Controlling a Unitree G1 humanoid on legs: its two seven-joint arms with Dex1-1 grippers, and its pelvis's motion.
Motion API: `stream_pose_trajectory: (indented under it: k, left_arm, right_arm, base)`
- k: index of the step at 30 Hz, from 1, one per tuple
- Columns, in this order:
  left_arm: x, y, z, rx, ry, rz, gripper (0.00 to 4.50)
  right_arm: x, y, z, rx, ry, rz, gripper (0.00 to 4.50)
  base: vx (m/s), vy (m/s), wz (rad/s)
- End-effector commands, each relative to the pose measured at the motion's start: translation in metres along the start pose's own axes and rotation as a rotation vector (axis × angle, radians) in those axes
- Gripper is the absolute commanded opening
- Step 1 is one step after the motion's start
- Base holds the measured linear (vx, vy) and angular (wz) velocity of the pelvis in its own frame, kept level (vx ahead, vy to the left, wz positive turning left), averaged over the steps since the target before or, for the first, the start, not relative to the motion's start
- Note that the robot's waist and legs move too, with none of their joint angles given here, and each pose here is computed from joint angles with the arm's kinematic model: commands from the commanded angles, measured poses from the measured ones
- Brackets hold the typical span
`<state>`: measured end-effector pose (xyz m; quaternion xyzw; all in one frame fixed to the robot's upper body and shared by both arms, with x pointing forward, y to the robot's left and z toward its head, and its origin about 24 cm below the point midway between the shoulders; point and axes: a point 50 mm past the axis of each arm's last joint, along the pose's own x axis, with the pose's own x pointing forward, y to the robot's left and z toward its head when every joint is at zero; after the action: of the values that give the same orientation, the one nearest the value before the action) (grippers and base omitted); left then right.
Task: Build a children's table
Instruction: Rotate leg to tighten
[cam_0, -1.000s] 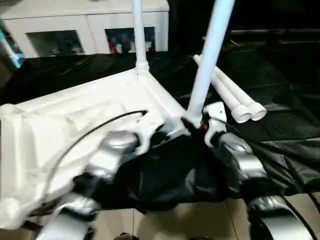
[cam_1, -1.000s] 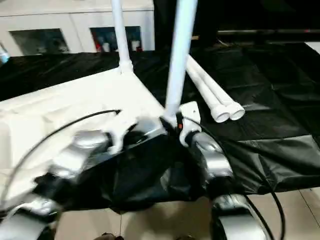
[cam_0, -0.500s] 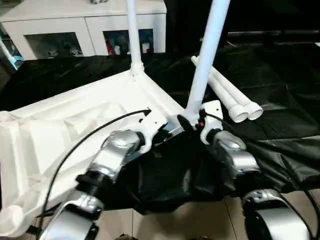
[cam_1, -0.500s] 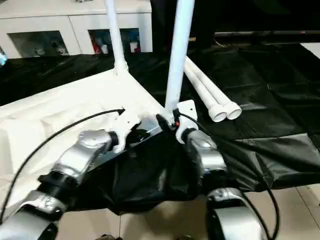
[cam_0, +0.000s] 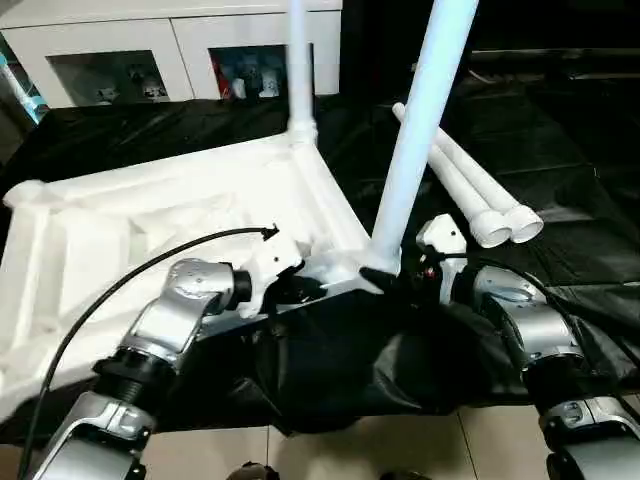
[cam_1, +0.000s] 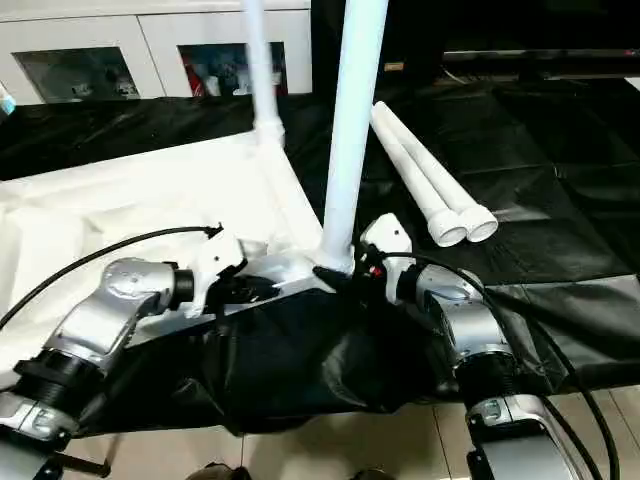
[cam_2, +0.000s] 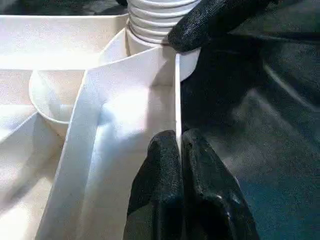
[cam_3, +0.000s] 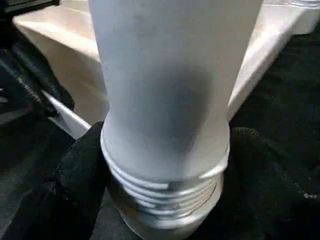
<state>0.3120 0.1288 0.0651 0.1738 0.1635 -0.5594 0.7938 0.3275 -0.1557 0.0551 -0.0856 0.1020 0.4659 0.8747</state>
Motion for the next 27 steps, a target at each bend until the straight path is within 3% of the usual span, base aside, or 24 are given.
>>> stream_pose_trajectory:
  k: [1,12,17,18,19,22,25,27]
  left_arm:
    - [-0.003,-0.006,-0.001,0.019,0.004,-0.064,0.0]
    - [0.0,-0.007,-0.002,0.011,-0.003,-0.064,0.0]
    - [0.007,0.001,-0.002,-0.034,0.006,0.04,0.0]
    - [0.01,0.004,-0.001,-0.049,0.005,0.078,0.0]
    - [0.017,0.009,0.001,-0.074,0.0,0.16,0.0]
    - [0.024,0.013,0.003,-0.09,0.004,0.217,0.0]
    - [0.038,0.016,0.009,-0.13,-0.006,0.303,0.0]
    - [0.056,0.012,0.02,-0.162,-0.048,0.319,0.0]
  right_arm:
    - [-0.008,-0.004,-0.003,0.005,0.01,-0.016,3.88]
    - [-0.006,0.001,-0.011,0.048,0.01,0.013,3.11]
    - [0.0,-0.002,-0.021,0.114,0.011,-0.152,2.9]
    - [0.003,-0.003,-0.024,0.145,0.01,-0.212,2.85]
    - [0.01,-0.003,-0.028,0.237,0.003,-0.31,2.82]
    - [0.017,-0.001,-0.031,0.288,0.009,-0.369,2.81]
    - [0.035,0.009,-0.036,0.314,0.029,-0.426,2.8]
    - [0.057,0.025,-0.034,0.362,0.027,-0.432,2.8]
  base:
    - [0.0,0.0,0.0]
    - [0.0,0.0,0.0]
    - [0.0,0.0,0.0]
    - [0.0,0.0,0.0]
    - [0.0,0.0,0.0]
    - [0.0,0.0,0.0]
    - [0.0,0.0,0.0]
    - [0.0,0.0,0.0]
